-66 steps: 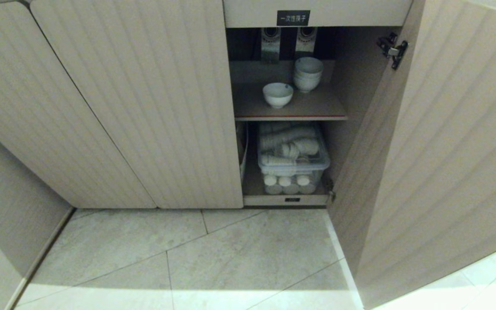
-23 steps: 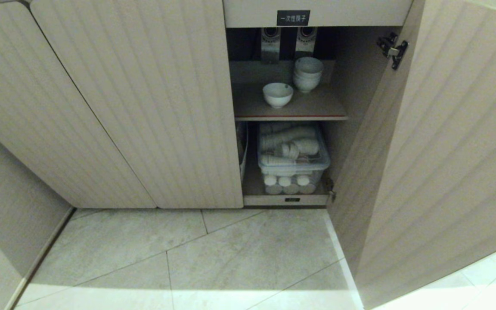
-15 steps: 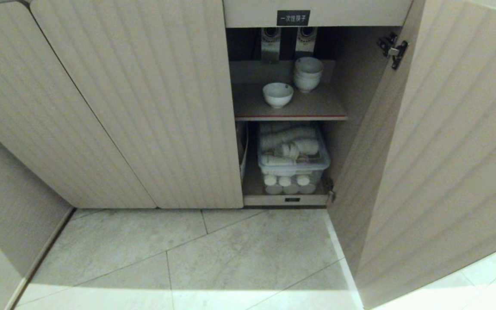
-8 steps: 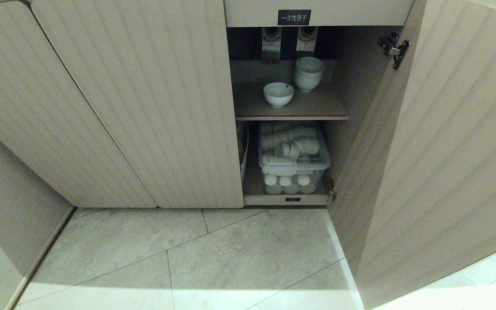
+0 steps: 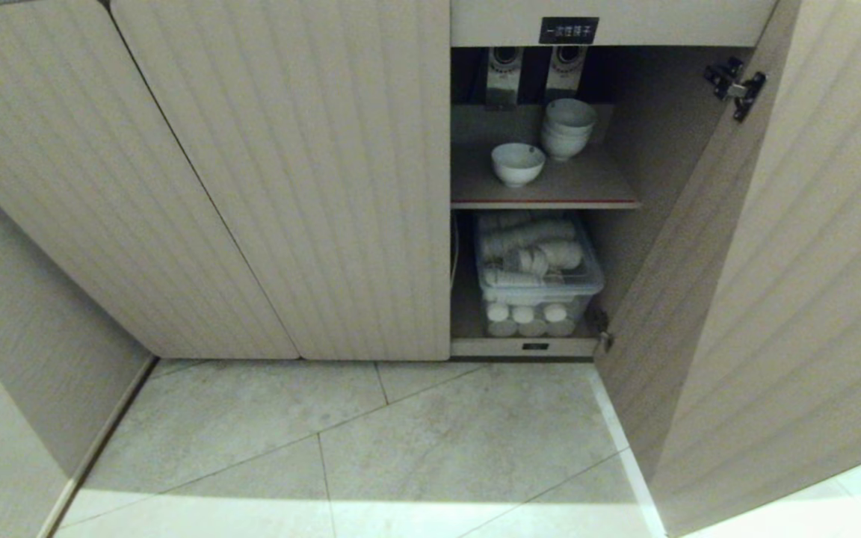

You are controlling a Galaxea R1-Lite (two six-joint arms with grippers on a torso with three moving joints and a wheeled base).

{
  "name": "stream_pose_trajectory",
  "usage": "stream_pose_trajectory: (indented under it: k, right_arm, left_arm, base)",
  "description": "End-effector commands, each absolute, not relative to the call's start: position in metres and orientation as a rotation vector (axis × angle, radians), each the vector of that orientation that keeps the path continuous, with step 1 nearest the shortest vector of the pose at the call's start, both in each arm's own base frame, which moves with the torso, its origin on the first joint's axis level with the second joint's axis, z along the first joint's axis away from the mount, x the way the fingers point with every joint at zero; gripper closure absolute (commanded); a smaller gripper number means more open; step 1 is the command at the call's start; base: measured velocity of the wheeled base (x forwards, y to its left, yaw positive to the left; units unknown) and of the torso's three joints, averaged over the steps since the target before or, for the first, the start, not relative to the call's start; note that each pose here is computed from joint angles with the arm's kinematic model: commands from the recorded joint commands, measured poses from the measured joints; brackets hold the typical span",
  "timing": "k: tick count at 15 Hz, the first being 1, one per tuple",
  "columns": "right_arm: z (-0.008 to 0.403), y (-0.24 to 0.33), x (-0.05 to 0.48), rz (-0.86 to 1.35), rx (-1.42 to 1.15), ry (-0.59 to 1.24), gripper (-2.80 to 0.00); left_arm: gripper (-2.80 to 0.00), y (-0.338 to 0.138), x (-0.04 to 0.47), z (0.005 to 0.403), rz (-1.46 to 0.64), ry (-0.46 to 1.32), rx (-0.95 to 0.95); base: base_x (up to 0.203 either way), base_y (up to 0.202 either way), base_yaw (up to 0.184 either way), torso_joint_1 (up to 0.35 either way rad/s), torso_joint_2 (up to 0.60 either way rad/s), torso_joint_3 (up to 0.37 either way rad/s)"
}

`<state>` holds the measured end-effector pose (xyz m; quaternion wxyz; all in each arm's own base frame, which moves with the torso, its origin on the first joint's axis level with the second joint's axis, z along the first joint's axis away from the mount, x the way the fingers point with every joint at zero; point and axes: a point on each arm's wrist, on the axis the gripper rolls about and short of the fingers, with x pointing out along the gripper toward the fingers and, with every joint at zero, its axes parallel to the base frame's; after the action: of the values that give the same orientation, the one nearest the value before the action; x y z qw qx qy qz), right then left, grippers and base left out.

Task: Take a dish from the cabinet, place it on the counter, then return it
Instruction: Take the bowl from the cabinet

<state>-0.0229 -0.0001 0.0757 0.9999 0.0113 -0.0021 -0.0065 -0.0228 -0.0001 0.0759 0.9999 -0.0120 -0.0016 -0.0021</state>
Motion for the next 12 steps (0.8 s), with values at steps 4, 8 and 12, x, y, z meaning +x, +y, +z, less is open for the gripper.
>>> stream_pose_trajectory:
  k: [4,8,12]
  right_arm:
    - [0.0758,0.0,-0.0228,-0.014,0.023,-0.003,0.0]
    - [0.0758,0.0,-0.0228,-0.014,0.023,-0.003,0.0]
    - [0.0758,0.0,-0.0228,-0.014,0.023,-0.003,0.0]
  left_arm:
    - [0.0,-0.0001,-0.0228,0.0759,-0.005,-0.004,-0.025]
    - [0.0,-0.0001,-0.0228,0.0758,-0.005,-0.003,-0.023]
    - [0.0,-0.0001,-0.0228,0.0758,-0.005,-0.003,-0.023]
  base:
    - [0.0,0.194,-0.001,0.002,0.0,0.002]
    - [0.0,0.178,-0.003,0.002,0.0,0.004]
    - [0.0,0.02,0.0,0.001,0.0,0.0]
